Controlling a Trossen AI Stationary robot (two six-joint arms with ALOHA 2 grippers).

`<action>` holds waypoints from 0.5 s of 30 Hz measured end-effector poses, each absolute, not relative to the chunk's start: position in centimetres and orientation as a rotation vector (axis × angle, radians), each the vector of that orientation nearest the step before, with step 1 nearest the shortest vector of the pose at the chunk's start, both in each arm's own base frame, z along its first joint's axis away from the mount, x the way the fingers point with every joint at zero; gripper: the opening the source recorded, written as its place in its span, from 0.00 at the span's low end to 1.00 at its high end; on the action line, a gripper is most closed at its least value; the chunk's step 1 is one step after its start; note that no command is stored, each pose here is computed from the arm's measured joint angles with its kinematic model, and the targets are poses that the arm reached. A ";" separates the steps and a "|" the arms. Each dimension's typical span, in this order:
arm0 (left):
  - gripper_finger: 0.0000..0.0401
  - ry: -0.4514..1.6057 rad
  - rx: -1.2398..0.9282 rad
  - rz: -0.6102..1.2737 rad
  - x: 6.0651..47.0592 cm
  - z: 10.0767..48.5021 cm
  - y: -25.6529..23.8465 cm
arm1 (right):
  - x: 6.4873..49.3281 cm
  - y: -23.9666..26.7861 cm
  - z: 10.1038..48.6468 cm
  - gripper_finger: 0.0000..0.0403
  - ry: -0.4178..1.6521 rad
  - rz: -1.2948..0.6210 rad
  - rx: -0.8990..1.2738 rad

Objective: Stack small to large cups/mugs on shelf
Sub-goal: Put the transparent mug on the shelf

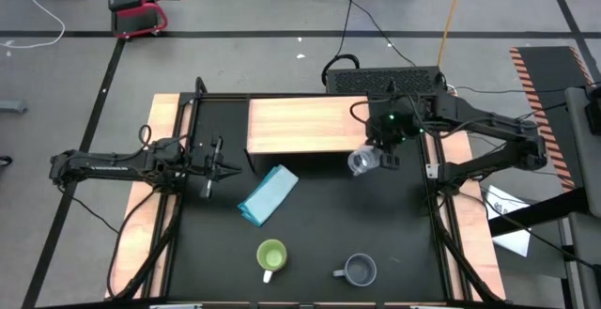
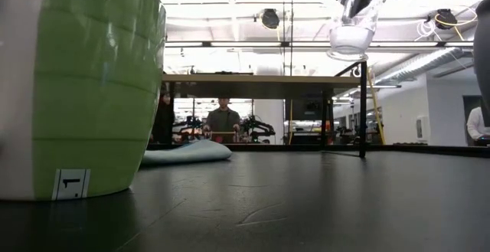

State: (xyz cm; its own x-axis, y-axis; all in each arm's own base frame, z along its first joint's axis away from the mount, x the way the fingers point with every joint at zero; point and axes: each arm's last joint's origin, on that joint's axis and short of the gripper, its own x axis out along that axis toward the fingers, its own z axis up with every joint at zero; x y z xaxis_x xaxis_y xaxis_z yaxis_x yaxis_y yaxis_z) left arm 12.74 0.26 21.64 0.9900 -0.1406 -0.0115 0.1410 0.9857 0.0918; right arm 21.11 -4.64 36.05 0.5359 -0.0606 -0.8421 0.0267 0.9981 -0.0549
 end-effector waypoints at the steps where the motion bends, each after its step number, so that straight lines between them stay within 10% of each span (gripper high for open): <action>1: 0.08 0.005 0.093 -0.141 12.7 21.6 0.3 | 21.3 -4.8 36.3 0.00 0.999 -0.054 -0.034; 15: 0.08 0.033 0.095 -0.143 12.7 21.4 0.3 | 26.9 -6.2 39.7 0.00 0.979 -0.028 -0.051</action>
State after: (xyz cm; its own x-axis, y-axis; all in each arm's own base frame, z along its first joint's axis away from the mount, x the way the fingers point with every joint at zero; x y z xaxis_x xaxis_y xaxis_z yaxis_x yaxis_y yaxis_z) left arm 12.73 0.26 21.36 0.9892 -0.1407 -0.0398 0.1439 0.9853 0.0917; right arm 26.86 -6.19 39.73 0.5577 -0.0472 -0.8287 0.0009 0.9984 -0.0563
